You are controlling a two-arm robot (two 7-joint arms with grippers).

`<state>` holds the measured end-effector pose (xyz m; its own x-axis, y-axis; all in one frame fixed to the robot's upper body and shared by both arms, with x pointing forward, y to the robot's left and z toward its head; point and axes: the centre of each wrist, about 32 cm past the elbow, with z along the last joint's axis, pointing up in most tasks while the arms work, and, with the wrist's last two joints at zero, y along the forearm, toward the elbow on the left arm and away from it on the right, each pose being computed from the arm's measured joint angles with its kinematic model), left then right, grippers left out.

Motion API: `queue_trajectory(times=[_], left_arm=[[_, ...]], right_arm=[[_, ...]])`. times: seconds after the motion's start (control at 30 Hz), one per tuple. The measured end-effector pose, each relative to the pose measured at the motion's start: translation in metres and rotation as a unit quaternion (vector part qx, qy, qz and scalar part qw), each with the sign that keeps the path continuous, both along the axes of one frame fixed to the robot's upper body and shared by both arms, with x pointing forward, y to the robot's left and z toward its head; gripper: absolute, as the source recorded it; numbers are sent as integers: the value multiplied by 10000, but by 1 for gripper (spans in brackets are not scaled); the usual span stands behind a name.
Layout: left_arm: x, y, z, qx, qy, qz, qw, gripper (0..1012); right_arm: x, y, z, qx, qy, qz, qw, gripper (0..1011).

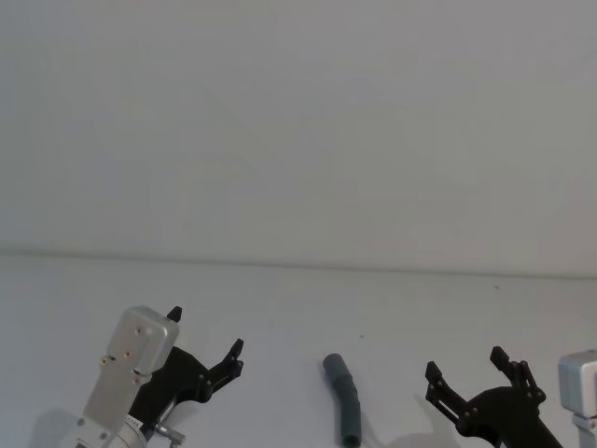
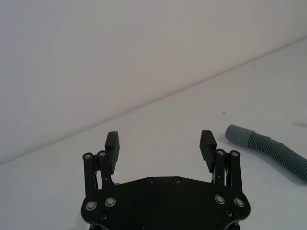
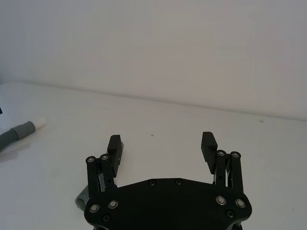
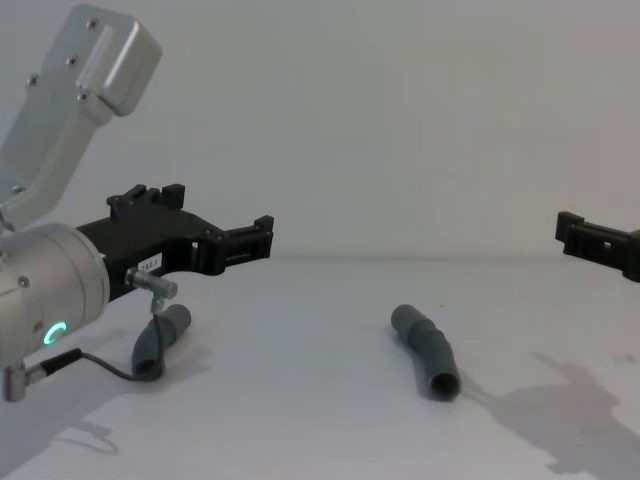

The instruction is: Use both hands to pick up one end of the pipe from the table, align the ends, and insert them.

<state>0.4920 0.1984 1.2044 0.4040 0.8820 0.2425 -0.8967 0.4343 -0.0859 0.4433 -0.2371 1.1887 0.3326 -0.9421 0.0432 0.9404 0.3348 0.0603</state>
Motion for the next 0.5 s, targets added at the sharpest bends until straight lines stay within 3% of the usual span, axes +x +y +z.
queue_trajectory(times=[0.23, 0.5], left_arm=[[-1, 7, -1, -24, 22, 18, 10000, 1002], [-12, 42, 19, -156, 282, 98, 9994, 1001]], right_arm=[[0, 0, 0, 0, 0, 0, 10000, 1005], [0, 0, 0, 0, 0, 0, 10000, 1005]])
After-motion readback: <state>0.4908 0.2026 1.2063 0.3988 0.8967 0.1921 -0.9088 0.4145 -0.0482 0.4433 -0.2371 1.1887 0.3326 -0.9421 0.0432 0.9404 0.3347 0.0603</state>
